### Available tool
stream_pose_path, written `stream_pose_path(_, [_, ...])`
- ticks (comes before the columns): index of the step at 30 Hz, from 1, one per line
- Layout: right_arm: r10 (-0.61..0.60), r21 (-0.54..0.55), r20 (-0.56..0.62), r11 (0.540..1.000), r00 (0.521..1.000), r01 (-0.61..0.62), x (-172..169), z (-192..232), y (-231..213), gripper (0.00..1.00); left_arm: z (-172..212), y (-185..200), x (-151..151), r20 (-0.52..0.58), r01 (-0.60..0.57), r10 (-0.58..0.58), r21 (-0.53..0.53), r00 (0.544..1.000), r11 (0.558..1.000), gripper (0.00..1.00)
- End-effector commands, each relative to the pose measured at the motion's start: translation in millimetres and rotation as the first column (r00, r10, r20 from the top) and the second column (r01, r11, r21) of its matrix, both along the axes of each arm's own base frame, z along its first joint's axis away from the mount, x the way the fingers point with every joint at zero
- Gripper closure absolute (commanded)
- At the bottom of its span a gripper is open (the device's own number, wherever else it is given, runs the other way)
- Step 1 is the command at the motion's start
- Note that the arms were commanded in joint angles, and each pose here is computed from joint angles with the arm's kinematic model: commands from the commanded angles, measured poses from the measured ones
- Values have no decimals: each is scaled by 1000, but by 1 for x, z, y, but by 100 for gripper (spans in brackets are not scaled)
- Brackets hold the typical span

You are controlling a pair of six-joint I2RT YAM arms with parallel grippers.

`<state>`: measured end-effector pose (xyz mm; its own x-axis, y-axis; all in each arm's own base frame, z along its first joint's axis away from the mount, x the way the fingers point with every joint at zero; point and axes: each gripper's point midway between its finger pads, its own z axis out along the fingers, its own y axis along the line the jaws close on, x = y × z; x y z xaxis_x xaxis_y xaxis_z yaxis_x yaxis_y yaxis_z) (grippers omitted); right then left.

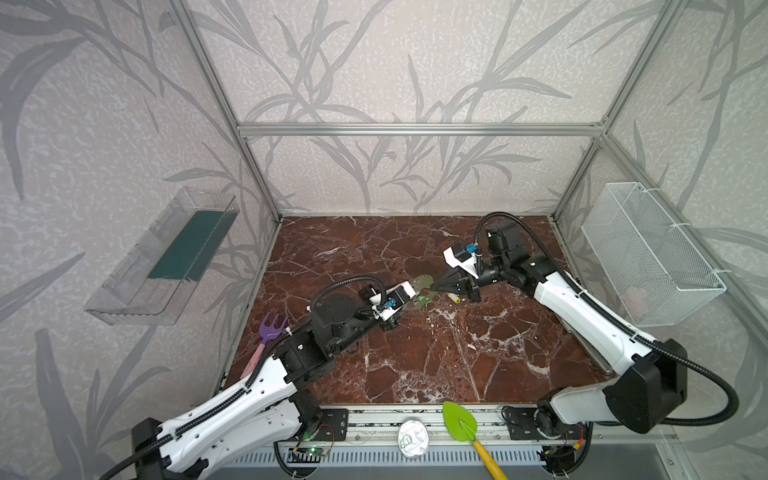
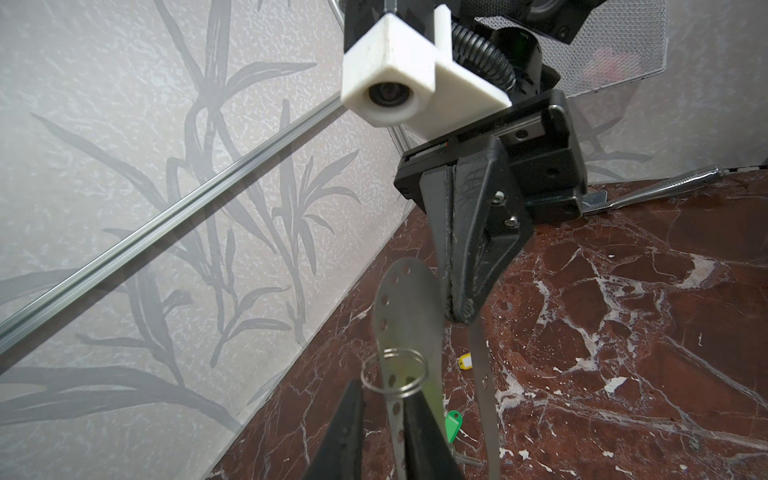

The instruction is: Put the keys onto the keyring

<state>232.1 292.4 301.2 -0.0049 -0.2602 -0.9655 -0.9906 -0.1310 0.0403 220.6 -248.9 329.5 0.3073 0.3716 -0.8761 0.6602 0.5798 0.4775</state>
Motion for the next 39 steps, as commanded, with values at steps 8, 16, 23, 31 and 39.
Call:
stream_pose_path(8, [15, 12, 10, 1000, 1000, -15, -1, 9, 2, 100, 13, 6, -1, 82, -11, 13, -24, 997, 1000, 69])
stream_pose_path(16, [16, 11, 7, 1000, 1000, -16, -1, 9, 2, 100, 10, -1, -4, 82, 28, -28, -3, 996, 1000, 69])
stream_pose_path(23, [17, 10, 6, 1000, 1000, -17, -2, 9, 2, 100, 5, -4, -3, 70, 35, -37, 23, 997, 999, 76])
stream_pose_path(31, [17, 8, 6, 1000, 1000, -17, -2, 9, 2, 100, 0, -1, -1, 61, 16, -19, 43, 998, 999, 82])
stream_pose_path(39, [16, 10, 7, 1000, 1000, -16, -2, 11, 1, 100, -7, 4, 1, 50, -8, 5, 67, 999, 998, 79])
